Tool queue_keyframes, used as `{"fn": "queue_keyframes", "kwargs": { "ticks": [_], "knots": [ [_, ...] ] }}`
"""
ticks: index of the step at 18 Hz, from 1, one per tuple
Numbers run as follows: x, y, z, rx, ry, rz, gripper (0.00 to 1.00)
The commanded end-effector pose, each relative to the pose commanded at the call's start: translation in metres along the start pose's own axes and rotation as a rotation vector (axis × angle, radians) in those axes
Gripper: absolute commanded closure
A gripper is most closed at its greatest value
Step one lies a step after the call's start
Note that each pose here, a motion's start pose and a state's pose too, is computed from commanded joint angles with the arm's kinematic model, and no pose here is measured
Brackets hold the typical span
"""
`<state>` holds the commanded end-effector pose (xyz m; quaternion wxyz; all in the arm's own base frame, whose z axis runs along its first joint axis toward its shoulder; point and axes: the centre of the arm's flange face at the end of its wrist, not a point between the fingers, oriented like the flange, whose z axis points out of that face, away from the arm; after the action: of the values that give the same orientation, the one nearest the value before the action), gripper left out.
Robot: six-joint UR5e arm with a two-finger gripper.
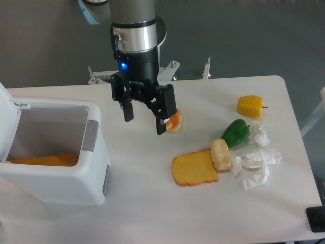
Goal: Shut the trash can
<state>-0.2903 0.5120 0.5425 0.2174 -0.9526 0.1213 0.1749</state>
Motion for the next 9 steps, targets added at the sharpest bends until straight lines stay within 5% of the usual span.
{"fn": "queue_keyframes", "kwargs": {
  "ticks": [9],
  "knots": [
    [-0.0025,-0.0097,-0.0095,0.086,0.030,0.001,0.00]
  ]
}}
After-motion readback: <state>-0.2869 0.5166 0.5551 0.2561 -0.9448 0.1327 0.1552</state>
